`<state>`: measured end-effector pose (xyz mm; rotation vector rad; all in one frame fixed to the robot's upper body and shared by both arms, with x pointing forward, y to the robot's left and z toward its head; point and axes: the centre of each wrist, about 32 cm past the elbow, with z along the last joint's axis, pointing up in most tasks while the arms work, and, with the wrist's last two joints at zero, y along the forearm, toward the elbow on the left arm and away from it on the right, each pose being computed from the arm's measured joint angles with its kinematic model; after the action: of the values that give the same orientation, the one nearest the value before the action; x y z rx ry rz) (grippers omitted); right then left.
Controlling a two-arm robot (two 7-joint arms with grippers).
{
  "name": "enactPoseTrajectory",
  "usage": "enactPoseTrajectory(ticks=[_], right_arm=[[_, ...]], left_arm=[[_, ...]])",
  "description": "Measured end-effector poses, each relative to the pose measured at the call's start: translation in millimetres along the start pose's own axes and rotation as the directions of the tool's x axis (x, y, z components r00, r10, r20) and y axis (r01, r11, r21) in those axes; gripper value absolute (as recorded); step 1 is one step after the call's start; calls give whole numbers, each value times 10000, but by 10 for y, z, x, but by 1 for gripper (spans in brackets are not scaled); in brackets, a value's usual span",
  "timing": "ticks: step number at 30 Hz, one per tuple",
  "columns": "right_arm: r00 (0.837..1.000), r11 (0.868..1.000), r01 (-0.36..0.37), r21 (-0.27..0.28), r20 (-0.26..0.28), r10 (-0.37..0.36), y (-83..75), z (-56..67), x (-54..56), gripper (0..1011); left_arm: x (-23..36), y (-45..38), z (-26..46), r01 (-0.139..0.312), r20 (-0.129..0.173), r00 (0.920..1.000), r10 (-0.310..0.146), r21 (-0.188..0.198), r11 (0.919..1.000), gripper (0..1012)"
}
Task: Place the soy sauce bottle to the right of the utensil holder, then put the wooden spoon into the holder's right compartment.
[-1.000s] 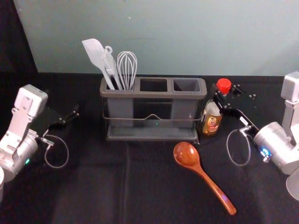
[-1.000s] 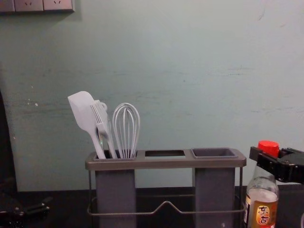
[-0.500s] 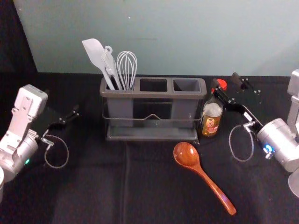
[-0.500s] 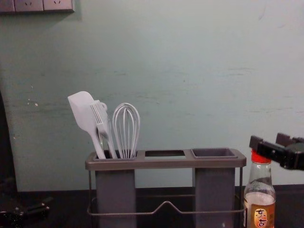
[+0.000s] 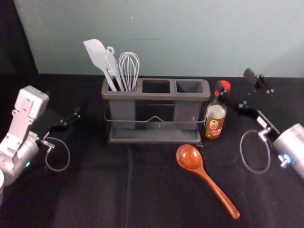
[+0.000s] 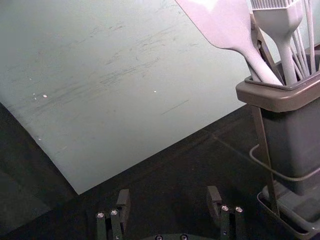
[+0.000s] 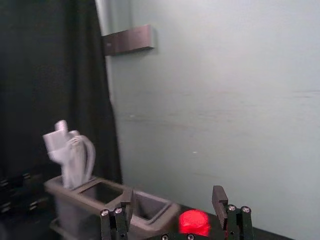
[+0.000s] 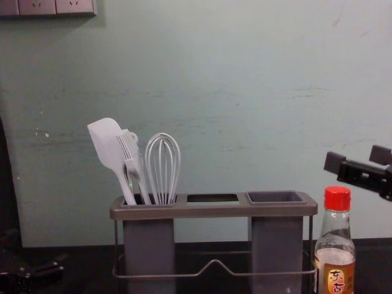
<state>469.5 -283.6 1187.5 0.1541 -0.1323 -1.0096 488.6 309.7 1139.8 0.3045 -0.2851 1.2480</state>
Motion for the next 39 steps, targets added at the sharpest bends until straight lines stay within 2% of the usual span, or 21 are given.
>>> enactPoseTrajectory(ticks=[5, 9, 12, 15, 22, 26, 39], right_arm=[[9975, 9970, -687, -352, 163, 693, -133, 15, -125, 1002], [9922, 9882, -1189, -967, 266, 1220, -231, -9, -229, 1002], [9857, 9742, -1554, -1639, 399, 1639, -299, -45, -318, 1002], [9826, 9571, -1729, -2325, 259, 1838, -339, -96, -380, 1002], [9806, 9192, -1835, -3485, 8, 1961, -371, -247, -459, 1002], [9814, 9113, -1822, -3693, -108, 1918, -371, -312, -468, 1002], [9813, 9129, -1819, -3655, -78, 1924, -370, -296, -466, 1002]], left_arm=[[0, 0, 0, 0, 0, 10000, 0, 0, 10000, 1005], [0, 0, 0, 0, 0, 10000, 0, 0, 10000, 1005], [0, 0, 0, 0, 1, 10000, 0, 0, 10000, 1005], [0, 0, 0, 0, 0, 10000, 0, 0, 10000, 1005], [0, 0, 0, 0, 0, 10000, 0, 0, 10000, 1005], [0, 0, 0, 0, 0, 10000, 0, 0, 10000, 1005], [0, 0, 0, 0, 0, 10000, 0, 0, 10000, 1005]])
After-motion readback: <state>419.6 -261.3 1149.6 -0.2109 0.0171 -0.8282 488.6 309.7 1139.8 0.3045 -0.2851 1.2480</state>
